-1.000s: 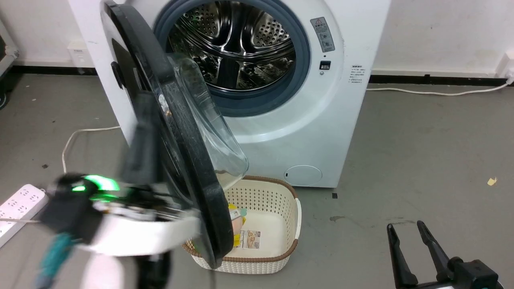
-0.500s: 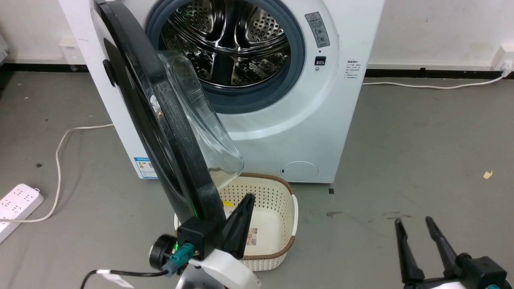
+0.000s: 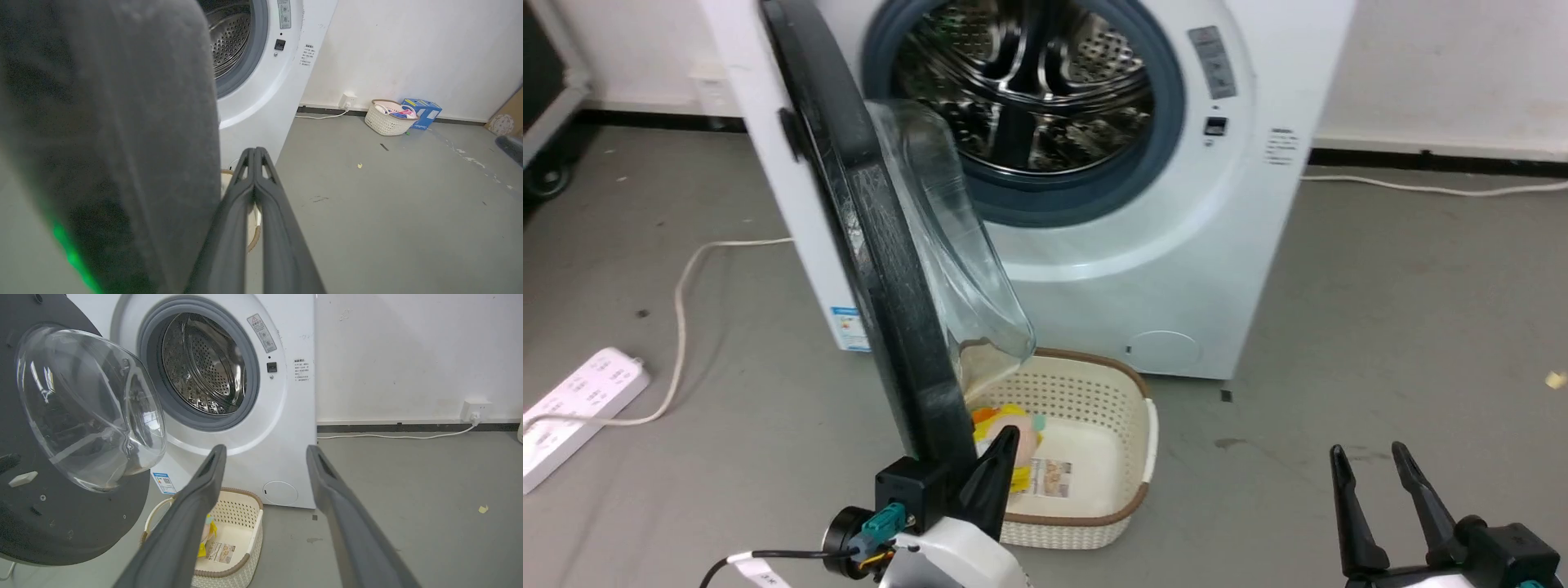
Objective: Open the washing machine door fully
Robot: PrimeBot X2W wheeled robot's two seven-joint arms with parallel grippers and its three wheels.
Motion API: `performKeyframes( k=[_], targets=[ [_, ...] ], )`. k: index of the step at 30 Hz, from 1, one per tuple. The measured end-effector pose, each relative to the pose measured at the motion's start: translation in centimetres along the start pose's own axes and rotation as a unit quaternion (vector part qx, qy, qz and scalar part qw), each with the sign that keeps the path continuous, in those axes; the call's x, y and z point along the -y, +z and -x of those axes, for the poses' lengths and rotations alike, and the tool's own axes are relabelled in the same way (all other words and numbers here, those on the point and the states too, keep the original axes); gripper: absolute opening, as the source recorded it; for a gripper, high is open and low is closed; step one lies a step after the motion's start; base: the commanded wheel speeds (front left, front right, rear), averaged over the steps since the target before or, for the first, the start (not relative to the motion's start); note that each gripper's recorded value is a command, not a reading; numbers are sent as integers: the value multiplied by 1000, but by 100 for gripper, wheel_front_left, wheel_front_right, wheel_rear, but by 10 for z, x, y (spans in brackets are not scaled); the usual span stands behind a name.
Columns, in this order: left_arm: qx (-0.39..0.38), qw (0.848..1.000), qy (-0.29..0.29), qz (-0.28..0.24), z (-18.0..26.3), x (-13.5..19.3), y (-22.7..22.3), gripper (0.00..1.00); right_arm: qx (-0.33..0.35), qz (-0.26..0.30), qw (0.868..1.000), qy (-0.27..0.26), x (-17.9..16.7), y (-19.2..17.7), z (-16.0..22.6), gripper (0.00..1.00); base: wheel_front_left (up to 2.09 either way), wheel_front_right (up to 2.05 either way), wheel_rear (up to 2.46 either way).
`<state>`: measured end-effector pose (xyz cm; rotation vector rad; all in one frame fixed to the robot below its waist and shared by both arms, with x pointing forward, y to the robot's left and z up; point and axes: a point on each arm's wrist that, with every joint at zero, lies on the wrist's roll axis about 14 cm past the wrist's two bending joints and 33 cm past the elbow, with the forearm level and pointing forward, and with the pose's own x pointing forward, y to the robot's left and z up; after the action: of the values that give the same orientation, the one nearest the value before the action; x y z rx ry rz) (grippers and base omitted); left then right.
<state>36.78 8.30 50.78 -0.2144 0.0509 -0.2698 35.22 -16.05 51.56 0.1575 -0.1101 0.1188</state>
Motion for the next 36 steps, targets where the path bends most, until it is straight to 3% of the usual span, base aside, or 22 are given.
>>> performKeyframes(
  k=[9, 16, 23, 25, 26, 36],
  targets=[
    [23, 993, 114, -2, 44, -72, 13, 0, -18, -18, 998, 60, -39, -13, -16, 100, 0, 0, 0],
    [40, 975, 220, -18, 89, -139, 33, 0, -36, -26, 992, 121, -78, -26, -31, 100, 0, 0, 0],
    [27, 957, 287, -39, 110, -194, 45, 0, -65, -34, 985, 155, -101, -49, -44, 100, 0, 0, 0],
    [22, 951, 303, -50, 114, -210, 49, 0, -73, -34, 984, 160, -104, -57, -48, 100, 0, 0, 0],
    [13, 943, 325, -63, 117, -234, 54, 0, -83, -31, 982, 165, -107, -67, -54, 100, 0, 0, 0],
    [6, 913, 392, -109, 125, -309, 84, 0, -108, -15, 983, 150, -92, -94, -66, 100, 0, 0, 0]
  ],
)
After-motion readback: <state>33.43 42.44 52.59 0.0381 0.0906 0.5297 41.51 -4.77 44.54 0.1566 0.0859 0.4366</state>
